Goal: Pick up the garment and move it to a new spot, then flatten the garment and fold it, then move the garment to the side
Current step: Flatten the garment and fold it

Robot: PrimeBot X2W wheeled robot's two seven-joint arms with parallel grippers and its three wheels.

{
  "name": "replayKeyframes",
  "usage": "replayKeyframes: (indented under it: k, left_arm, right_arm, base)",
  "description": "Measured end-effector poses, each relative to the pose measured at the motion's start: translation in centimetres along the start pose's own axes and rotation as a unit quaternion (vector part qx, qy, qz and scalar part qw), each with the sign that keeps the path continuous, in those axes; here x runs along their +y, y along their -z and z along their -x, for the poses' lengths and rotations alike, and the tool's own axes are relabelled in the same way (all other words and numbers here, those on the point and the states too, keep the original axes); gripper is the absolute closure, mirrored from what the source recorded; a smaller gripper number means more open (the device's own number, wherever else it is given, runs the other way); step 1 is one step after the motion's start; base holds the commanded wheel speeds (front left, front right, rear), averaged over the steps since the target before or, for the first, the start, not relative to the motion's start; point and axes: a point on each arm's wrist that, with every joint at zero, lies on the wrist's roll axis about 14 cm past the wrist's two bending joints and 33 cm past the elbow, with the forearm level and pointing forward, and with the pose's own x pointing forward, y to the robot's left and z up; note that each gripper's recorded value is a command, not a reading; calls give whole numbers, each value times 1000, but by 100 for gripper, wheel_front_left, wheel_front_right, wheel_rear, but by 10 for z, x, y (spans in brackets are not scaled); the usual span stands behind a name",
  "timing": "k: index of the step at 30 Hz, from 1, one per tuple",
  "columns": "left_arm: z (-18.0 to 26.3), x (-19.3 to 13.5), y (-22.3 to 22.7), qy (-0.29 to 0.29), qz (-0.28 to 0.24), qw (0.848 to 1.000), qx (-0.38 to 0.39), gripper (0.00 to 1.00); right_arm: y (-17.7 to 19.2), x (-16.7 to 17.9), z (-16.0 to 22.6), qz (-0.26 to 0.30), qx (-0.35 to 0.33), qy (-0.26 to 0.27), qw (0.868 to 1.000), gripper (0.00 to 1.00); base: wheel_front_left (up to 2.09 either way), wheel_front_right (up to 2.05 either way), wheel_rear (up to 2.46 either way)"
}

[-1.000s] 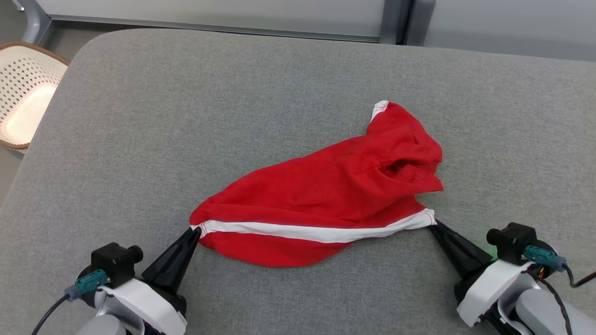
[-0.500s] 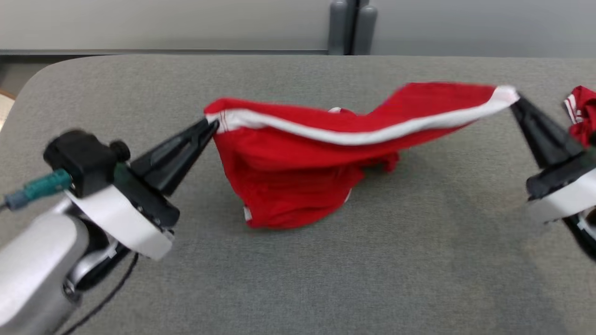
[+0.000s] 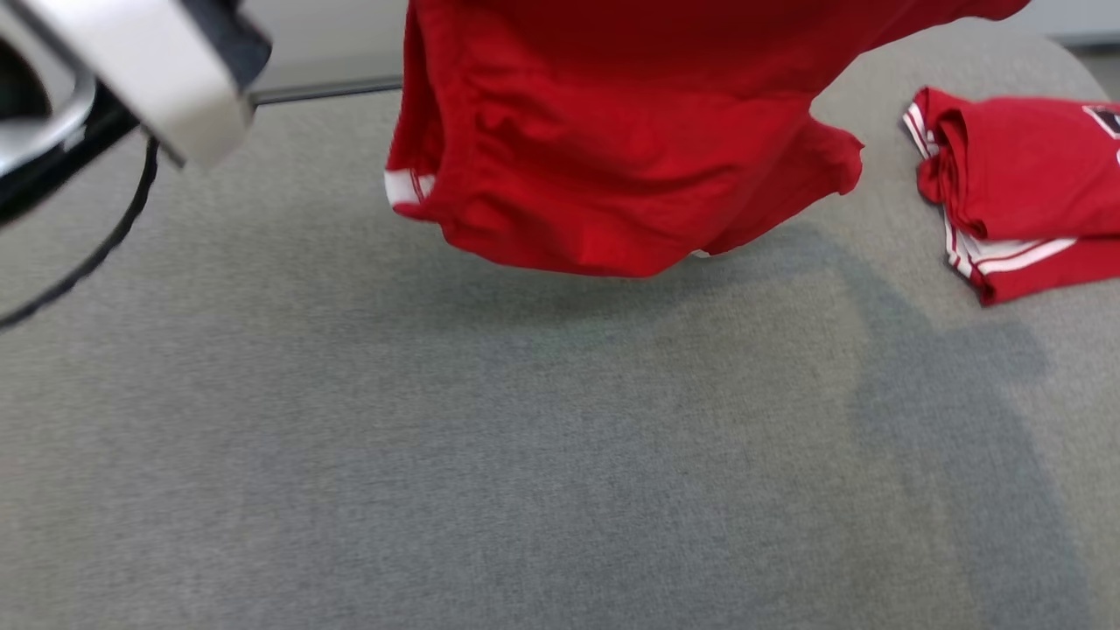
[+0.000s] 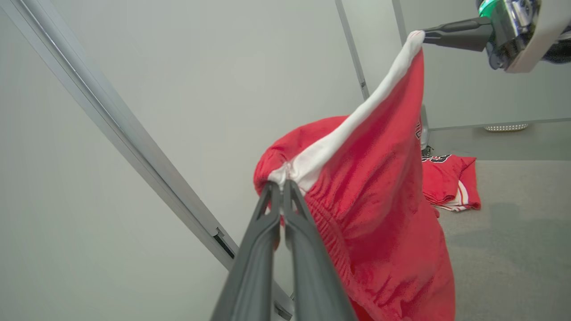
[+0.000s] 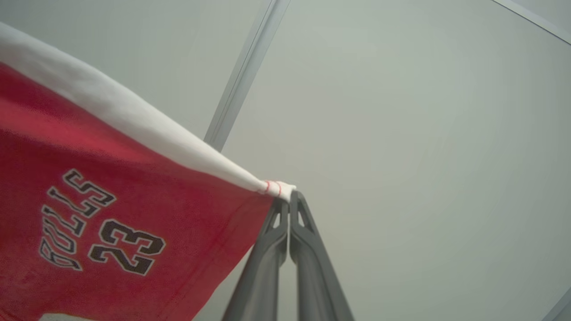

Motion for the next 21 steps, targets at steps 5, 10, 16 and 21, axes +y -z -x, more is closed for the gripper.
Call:
replayKeyframes:
  k: [5, 10, 16, 21]
  left_arm:
    - [-59, -8, 18, 47, -19, 999, 6, 100]
    - [-106, 11, 41, 45, -93, 995, -15, 100]
    - [-131, 45, 41, 10, -160, 984, -81, 100]
    - [-129, 44, 57, 11, -189, 978, -83, 100]
  right_arm:
    - [29, -14, -21, 11, 41, 10, 999, 100]
    - [43, -32, -44, 31, 29, 31, 999, 100]
    - [51, -48, -52, 65, 25, 49, 996, 100]
    - [56, -33, -50, 73, 21, 31, 997, 100]
  base:
    - [0, 0, 0]
    - [0, 0, 0]
    - [0, 0, 0]
    - [0, 0, 0]
